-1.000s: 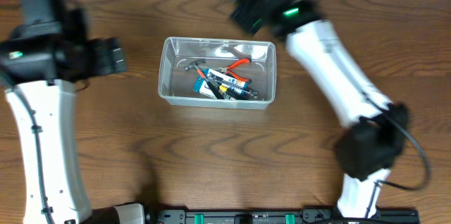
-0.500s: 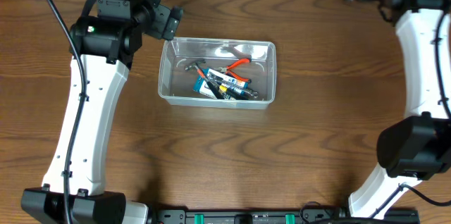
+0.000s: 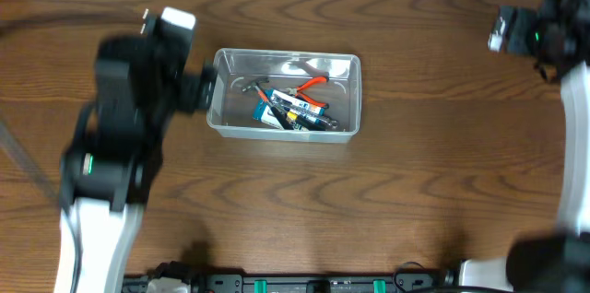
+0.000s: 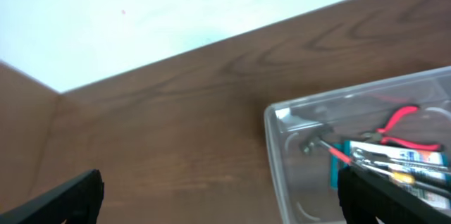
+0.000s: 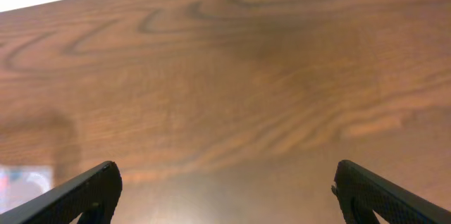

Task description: Pack container

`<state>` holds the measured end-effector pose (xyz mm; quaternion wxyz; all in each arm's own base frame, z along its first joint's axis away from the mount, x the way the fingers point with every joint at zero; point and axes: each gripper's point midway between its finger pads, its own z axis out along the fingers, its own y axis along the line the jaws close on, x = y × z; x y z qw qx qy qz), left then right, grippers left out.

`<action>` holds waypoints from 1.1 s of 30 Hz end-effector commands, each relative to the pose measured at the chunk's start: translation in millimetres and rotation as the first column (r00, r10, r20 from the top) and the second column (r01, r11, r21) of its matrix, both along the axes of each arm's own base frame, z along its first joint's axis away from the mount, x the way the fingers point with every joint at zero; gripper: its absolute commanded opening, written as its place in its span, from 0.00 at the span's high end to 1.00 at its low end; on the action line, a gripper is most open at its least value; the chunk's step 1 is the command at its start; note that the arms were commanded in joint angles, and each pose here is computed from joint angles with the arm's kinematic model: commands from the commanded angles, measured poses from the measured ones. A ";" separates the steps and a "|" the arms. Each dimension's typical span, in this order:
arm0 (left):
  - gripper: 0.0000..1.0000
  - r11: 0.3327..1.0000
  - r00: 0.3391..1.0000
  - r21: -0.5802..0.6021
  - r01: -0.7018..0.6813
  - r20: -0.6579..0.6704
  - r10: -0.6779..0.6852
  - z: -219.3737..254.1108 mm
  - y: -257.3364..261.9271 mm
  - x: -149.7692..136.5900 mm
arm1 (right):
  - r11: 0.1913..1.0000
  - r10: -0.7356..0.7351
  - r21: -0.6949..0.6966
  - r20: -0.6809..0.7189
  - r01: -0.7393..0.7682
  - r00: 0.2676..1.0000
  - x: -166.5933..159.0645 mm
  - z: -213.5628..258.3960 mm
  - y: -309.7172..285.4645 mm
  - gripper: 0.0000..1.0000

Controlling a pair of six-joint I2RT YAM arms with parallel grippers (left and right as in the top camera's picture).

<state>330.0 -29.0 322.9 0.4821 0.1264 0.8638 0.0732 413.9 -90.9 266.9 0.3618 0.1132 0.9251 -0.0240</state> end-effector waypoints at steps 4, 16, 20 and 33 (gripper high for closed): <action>0.02 0.993 0.996 -0.098 -0.067 0.053 0.072 -23.0 13.3 -62.8 | 0.997 0.068 -0.051 0.046 -0.066 0.997 -91.4 -2.7 46.4 0.01; 0.02 0.993 0.995 -0.080 -0.083 -0.060 0.078 -86.3 25.2 -136.6 | 0.985 0.162 -0.094 0.190 -0.146 0.968 -217.7 -30.4 82.3 0.01; 0.02 0.994 0.992 -0.070 -0.086 -0.100 0.079 -94.2 25.9 -141.1 | 0.985 0.161 -0.096 0.203 -0.144 0.966 -230.5 -29.5 81.7 0.01; 0.02 0.994 0.991 -0.067 -0.087 -0.111 0.079 -96.4 26.2 -142.8 | 0.984 0.162 -0.083 0.085 -0.155 0.983 -250.0 -52.9 80.9 0.01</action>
